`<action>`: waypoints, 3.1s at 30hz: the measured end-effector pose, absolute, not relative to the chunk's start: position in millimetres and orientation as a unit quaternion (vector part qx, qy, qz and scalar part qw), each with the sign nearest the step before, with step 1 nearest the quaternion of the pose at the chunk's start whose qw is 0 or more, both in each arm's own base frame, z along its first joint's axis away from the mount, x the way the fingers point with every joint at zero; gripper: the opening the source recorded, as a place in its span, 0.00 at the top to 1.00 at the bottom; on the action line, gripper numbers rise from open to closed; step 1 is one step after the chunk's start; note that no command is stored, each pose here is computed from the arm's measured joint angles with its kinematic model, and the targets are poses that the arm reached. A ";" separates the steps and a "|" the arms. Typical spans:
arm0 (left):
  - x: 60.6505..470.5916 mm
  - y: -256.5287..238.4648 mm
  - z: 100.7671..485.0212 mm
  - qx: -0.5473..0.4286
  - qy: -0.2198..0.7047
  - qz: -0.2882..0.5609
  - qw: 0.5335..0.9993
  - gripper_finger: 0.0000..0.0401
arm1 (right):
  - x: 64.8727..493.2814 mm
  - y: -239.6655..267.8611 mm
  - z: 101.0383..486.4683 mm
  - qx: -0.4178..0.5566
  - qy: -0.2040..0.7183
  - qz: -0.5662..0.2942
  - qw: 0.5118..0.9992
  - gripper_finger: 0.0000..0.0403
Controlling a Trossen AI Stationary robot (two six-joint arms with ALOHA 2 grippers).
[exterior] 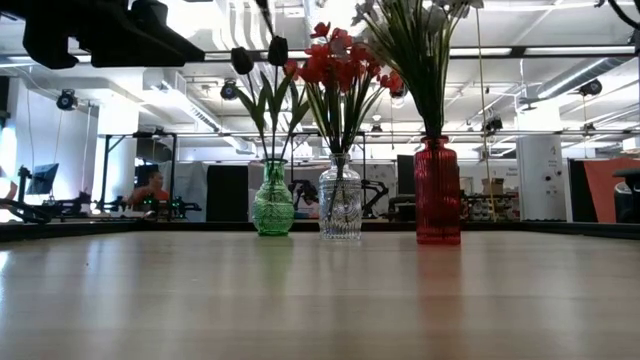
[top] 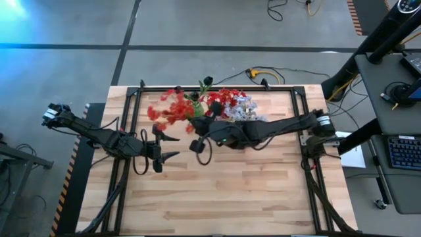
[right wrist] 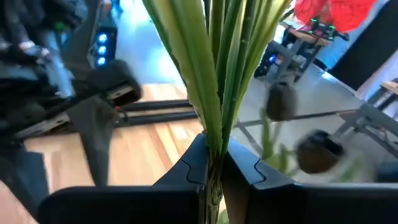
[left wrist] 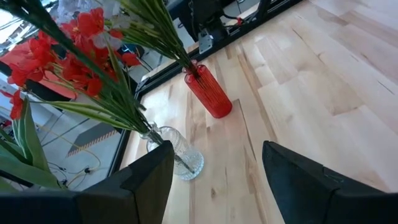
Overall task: Sort flowers into vase by color
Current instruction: Put the orange flowers into the transparent vase
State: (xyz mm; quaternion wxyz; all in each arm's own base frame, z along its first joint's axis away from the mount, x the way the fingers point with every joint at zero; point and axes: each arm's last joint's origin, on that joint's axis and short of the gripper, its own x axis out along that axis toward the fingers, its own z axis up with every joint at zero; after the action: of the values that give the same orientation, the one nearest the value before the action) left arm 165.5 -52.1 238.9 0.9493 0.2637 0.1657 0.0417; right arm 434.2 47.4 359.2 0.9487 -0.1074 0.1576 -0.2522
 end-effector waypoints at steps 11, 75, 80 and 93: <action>165.8 -52.2 239.5 0.266 0.163 0.042 0.949 0.43 | 405.8 41.7 332.5 -0.127 0.130 -0.276 0.944 0.96; 166.1 -52.0 238.5 0.273 0.168 0.041 0.946 0.43 | 415.0 23.1 282.6 -0.230 0.215 -0.293 0.903 0.96; 166.1 -52.0 238.5 0.273 0.168 0.041 0.946 0.43 | 414.6 23.0 278.6 -0.234 0.210 -0.293 0.903 0.96; 166.1 -51.9 238.5 0.273 0.168 0.041 0.946 0.43 | 414.9 22.9 279.3 -0.236 0.207 -0.294 0.903 0.96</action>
State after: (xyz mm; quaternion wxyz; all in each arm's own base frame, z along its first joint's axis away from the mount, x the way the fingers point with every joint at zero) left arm 166.1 -51.9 238.5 0.9465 0.2728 0.1675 0.0414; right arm 414.9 22.9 279.3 0.9028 -0.2363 0.2072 -0.2936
